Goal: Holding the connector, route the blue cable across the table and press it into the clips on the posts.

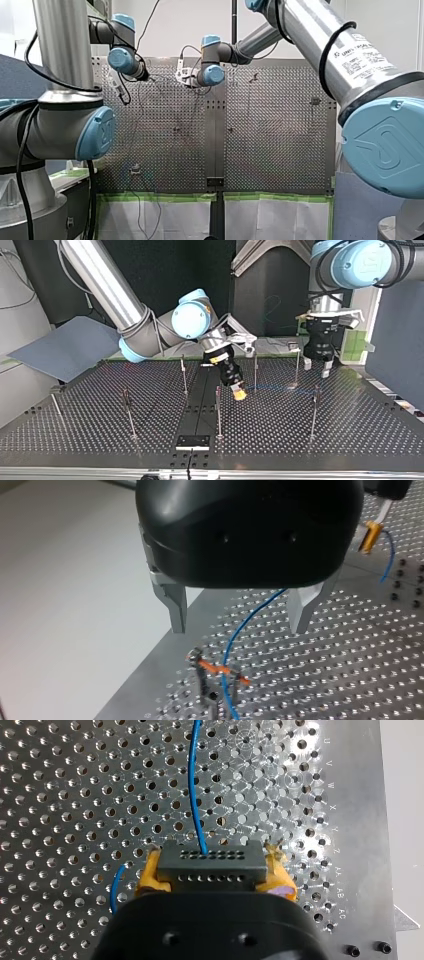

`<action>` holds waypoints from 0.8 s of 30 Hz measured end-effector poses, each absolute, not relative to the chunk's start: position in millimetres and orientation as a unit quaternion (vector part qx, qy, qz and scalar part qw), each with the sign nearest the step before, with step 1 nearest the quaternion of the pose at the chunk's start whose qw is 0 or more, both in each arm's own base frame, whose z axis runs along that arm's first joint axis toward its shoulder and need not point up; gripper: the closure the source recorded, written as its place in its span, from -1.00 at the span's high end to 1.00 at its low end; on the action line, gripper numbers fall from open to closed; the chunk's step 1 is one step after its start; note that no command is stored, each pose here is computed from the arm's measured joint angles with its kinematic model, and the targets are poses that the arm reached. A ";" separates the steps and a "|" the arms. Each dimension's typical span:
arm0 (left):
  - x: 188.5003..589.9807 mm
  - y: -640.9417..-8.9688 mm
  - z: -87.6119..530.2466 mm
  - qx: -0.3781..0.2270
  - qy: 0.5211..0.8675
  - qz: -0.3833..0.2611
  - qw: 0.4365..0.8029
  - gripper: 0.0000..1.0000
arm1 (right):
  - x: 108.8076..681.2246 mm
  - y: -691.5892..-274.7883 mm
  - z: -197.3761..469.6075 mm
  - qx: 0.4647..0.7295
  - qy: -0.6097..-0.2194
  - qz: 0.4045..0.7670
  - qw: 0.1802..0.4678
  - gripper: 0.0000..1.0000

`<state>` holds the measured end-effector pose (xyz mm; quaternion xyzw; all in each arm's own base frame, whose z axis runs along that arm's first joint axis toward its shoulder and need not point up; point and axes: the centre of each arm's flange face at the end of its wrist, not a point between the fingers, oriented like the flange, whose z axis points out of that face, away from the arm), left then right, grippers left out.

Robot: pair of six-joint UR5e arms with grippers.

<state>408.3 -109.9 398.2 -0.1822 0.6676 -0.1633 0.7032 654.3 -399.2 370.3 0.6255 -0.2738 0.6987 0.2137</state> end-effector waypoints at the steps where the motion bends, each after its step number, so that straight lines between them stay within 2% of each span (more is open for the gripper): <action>1: 408.3 -111.0 397.5 -0.178 0.670 -0.161 0.703 0.96 | 654.3 -399.2 370.3 0.625 -0.274 0.699 0.214 -1.00; 8: 414.9 -124.1 396.3 -0.138 0.676 -0.153 0.707 0.96 | 653.9 -400.2 371.2 0.625 -0.274 0.699 0.214 -1.00; 17: 440.3 -135.2 420.4 -0.098 0.651 -0.130 0.742 0.96 | 653.7 -400.5 372.0 0.624 -0.274 0.700 0.213 -1.00; 24: 457.8 -138.6 409.1 -0.081 0.661 -0.105 0.739 0.96 | 652.6 -402.4 371.6 0.624 -0.275 0.700 0.213 -1.00</action>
